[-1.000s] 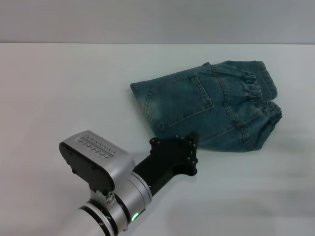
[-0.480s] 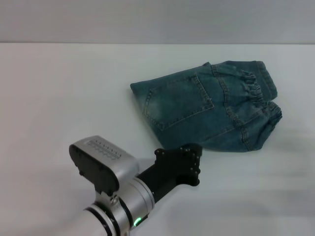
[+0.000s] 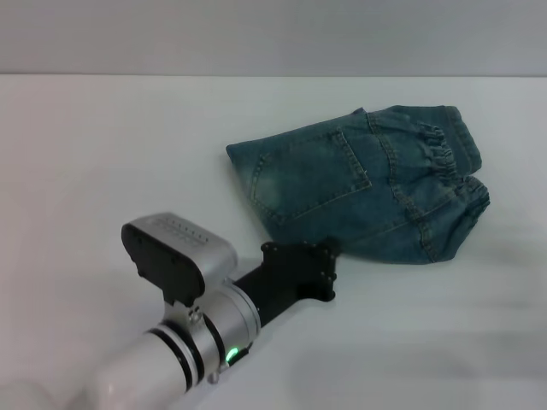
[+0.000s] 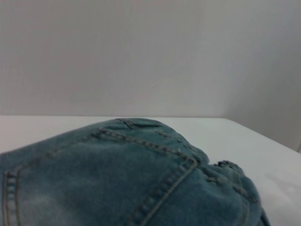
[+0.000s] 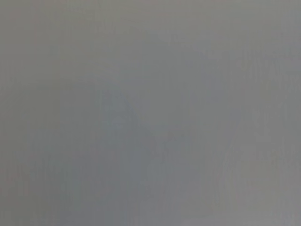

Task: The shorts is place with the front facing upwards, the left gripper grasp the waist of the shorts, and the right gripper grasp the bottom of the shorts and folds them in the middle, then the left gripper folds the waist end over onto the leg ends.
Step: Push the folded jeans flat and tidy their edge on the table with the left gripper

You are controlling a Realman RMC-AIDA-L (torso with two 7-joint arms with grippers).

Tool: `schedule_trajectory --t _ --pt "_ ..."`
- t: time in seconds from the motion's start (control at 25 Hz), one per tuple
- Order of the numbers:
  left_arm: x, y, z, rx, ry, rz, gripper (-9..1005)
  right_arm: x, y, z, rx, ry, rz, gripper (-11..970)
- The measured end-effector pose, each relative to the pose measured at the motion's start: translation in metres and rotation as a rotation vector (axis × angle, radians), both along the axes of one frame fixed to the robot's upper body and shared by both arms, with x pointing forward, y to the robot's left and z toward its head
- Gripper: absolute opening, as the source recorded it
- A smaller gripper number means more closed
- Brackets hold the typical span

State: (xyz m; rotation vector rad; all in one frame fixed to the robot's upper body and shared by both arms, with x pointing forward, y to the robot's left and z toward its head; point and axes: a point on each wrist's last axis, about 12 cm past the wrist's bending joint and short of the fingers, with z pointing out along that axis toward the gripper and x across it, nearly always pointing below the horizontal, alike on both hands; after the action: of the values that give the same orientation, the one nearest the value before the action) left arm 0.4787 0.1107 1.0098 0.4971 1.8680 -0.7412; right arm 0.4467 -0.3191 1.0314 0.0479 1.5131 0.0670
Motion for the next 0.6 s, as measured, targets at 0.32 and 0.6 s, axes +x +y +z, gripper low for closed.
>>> schedule_trajectory --t 0.32,0.6 --pt "0.023 0.009 -0.002 0.030 0.005 0.023 10 -0.002 -0.001 0.003 0.004 -0.012 -0.008 29" --pt "0.041 0.017 0.000 0.055 -0.009 0.053 13 -0.004 -0.002 0.006 0.009 -0.020 -0.018 38"
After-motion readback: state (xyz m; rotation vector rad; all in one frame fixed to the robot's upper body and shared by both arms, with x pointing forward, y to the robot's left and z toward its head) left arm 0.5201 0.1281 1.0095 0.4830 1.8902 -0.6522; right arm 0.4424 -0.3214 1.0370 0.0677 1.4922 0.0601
